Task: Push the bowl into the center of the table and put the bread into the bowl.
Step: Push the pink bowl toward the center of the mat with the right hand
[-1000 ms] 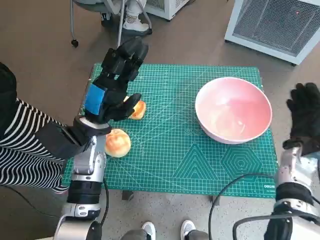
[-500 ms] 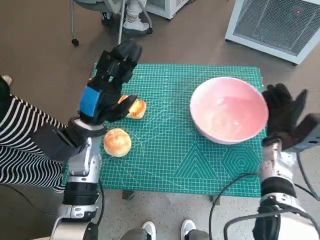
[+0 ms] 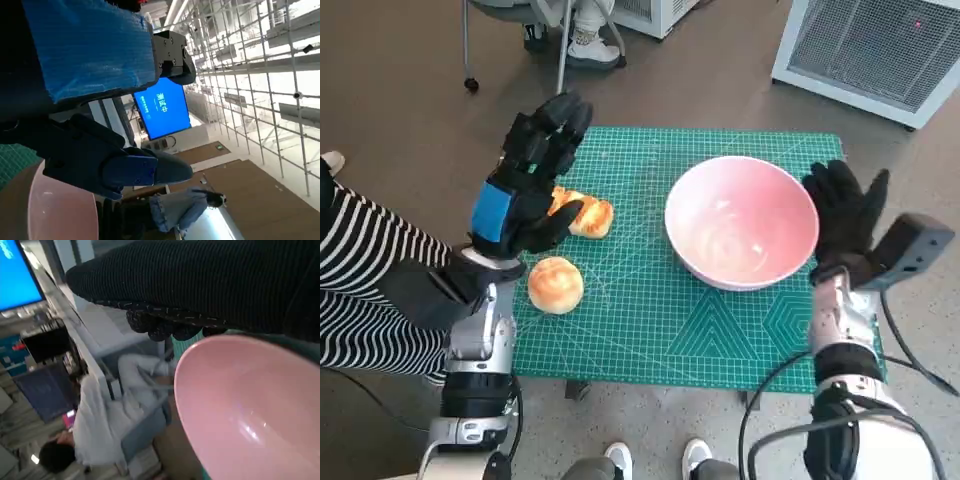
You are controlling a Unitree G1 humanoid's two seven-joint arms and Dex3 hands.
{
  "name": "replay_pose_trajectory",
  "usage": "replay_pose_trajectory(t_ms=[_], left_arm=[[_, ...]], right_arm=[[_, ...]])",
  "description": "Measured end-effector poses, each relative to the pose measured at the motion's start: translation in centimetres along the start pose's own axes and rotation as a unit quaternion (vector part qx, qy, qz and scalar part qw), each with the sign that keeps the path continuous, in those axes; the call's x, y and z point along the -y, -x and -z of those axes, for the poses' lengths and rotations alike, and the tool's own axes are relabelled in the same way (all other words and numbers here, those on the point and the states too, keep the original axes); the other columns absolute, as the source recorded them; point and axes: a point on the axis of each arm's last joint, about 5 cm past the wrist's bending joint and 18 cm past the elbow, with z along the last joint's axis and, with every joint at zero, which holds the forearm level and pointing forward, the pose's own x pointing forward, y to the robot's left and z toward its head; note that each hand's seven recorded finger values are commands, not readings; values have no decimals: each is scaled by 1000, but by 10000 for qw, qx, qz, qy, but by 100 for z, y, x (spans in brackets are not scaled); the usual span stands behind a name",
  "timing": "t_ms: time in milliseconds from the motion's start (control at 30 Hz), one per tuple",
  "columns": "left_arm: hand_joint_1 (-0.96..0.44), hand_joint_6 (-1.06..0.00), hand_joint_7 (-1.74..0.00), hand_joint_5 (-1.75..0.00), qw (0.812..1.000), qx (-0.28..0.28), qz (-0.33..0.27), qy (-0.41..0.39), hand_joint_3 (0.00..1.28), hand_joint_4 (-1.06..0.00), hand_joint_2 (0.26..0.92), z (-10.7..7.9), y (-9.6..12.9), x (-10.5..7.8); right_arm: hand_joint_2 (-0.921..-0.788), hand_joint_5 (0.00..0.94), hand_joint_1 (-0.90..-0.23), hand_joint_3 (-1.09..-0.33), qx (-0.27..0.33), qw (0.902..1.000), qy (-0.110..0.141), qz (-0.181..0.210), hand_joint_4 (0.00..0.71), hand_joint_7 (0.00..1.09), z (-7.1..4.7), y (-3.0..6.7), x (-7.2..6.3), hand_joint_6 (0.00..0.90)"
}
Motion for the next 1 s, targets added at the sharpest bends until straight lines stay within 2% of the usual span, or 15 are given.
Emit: replay_pose_trajectory(t_ms=[300,567,767,1000], left_arm=[[-748,-77,-433,-1,9999,54,-90,-77,356,-185,921,-25,23,-9],[-750,-79,-418,0,9998,28,-161,-98,356,-182,921,-23,47,-8],[-750,-85,-410,-1,9997,-29,-185,-157,354,-184,921,-14,65,6],[-751,-89,-400,0,9996,-64,-196,-180,353,-182,921,-6,78,25]], right_arm=[[-921,0,-689,-884,-80,9984,-531,-166,95,256,64,-21,-202,131],[-921,0,-677,-869,-187,9963,-781,-321,81,243,89,-40,-357,121],[-921,1,-677,-855,-252,9949,-878,-436,73,236,98,-48,-428,120],[-921,2,-687,-834,-197,9951,-798,-551,74,233,73,-57,-416,121]])
